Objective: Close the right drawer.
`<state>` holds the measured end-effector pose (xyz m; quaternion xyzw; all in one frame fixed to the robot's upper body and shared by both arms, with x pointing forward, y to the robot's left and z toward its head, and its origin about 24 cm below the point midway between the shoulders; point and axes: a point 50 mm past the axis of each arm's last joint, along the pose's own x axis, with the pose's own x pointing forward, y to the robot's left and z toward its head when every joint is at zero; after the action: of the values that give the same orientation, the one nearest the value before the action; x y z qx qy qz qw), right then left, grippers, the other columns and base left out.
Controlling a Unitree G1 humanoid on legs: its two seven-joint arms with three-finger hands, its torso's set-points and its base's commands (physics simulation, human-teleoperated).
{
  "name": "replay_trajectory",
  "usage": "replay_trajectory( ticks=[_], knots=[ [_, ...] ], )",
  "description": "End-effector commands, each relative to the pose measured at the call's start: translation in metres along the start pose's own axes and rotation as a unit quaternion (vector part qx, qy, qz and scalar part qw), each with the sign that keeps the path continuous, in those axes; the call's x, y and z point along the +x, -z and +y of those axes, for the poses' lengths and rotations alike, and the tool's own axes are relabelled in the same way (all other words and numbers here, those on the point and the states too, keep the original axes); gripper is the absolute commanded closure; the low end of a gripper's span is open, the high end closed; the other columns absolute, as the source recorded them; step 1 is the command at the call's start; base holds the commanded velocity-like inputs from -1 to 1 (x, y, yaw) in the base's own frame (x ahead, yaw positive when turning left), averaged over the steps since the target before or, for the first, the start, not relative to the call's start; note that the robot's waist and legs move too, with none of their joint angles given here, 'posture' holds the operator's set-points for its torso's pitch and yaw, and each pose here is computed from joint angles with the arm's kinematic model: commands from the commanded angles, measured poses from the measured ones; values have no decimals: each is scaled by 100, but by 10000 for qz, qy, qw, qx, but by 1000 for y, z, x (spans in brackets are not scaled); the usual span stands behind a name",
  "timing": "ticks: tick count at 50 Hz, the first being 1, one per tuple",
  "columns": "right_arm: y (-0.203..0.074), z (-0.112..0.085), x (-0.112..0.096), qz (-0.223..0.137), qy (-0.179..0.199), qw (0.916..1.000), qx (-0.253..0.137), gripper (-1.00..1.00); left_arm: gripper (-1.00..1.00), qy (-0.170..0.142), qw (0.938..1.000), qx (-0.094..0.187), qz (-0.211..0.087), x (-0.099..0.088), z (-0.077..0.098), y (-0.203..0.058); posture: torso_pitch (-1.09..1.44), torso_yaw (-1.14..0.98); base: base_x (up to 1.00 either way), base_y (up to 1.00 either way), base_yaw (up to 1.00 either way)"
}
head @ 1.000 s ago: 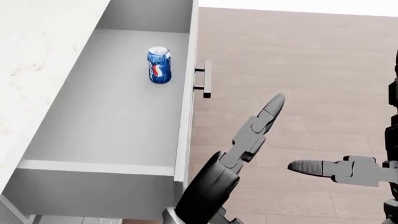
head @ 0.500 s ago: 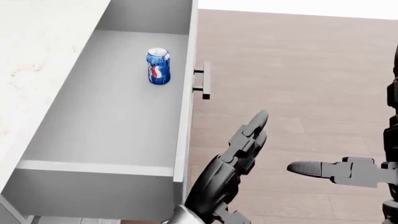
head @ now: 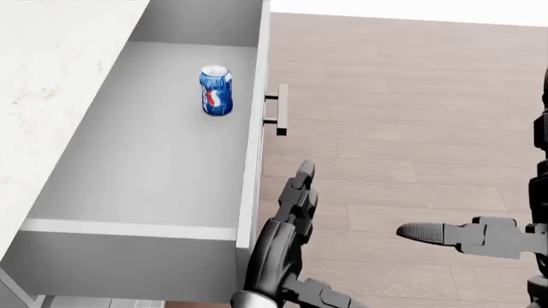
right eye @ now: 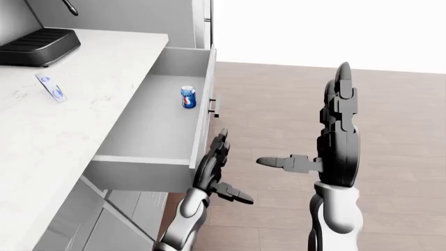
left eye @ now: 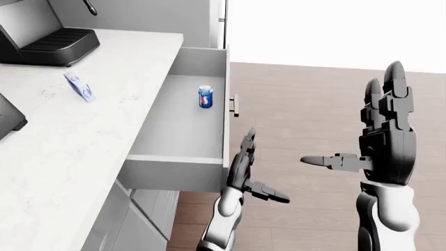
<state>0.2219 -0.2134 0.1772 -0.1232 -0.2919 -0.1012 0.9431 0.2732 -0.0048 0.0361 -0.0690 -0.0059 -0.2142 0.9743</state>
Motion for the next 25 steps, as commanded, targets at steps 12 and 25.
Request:
replay_trajectory(
  ticks=[12,25],
  knots=[
    [-14,-1,3,-385,32,9992,-35,-100,-100,-293,9989,-32,-354,10,5,-15,0,0,0,0,0],
    [-13,1,3,-370,11,9993,-35,-100,-100,-601,9975,-59,-370,11,14,-16,0,0,0,0,0]
  ],
)
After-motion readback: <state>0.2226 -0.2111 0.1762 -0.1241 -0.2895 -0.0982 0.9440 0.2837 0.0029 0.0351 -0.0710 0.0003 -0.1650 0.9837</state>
